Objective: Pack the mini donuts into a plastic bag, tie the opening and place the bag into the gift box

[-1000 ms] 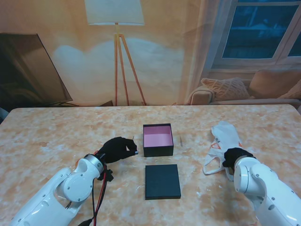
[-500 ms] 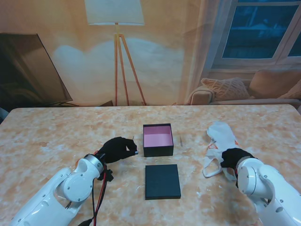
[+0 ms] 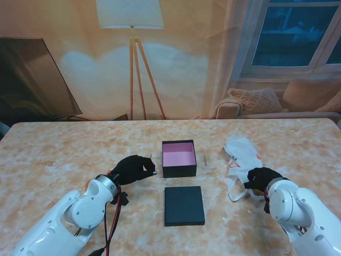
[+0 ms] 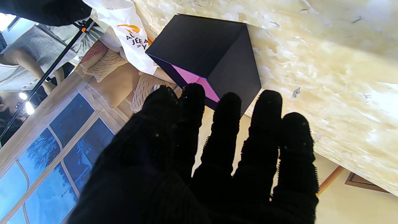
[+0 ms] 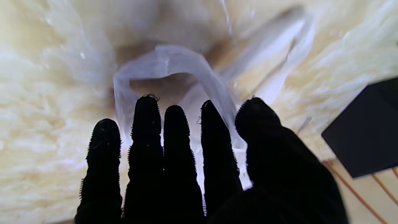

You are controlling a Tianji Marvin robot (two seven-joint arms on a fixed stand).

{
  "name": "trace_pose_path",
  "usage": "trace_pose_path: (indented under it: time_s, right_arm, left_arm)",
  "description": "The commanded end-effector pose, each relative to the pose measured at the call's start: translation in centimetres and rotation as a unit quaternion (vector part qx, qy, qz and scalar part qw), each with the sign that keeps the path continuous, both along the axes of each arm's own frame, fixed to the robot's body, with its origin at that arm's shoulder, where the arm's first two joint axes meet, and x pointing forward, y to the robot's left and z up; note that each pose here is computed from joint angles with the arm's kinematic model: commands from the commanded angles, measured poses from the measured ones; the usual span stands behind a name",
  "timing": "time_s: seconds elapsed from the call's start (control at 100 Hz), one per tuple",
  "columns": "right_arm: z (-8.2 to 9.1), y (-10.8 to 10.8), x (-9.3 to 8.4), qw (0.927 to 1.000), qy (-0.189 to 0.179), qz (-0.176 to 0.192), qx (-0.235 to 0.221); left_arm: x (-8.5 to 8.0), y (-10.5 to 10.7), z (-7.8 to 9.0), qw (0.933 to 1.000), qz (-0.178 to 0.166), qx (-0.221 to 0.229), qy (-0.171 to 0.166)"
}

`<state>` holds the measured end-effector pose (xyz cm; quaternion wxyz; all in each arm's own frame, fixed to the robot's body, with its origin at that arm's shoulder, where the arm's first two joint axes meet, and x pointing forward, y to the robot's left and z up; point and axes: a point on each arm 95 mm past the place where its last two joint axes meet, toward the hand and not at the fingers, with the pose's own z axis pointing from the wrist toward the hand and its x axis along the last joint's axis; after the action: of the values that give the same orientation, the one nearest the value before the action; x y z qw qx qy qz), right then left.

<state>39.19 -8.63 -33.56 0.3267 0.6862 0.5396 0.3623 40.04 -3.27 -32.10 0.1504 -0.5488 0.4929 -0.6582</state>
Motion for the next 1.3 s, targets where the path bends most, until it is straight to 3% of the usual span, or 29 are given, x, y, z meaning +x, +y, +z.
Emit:
trace_pose_path:
  time_s: [0.0,0.35,0.67,0.91,1.29]
  right_arm:
    - [-0.5,0.0,-0.4,0.9996,0.023,0.013,0.0]
    - [-0.5,-0.7,-0.5,0.9912,0.076,0.083,-0.07]
    - [-1.2,-0.4,0.5,0.9868,0.072,0.091,-0.113]
    - [-1.6,-0.2,1.0,0.9923,0.059,0.071,-0.082]
    - [-0.8,-0.3,0.4,0.9954,0.029,0.082,-0.042]
  left_arm:
    - [-0.2,-0.2,0.0,1.0,-0.005,0.0,0.004]
    - [-0.2,-0.1,0.0,1.0,-0.006,0.002,0.003]
    - [-0.2,-0.1,0.0,1.0,-0.006,0.006,0.001]
    - [-0.3,-0.1,0.0,1.0,-0.006,0.007,0.0]
    - [-0.3,-0.1,0.0,1.0,-0.007,0.006,0.002]
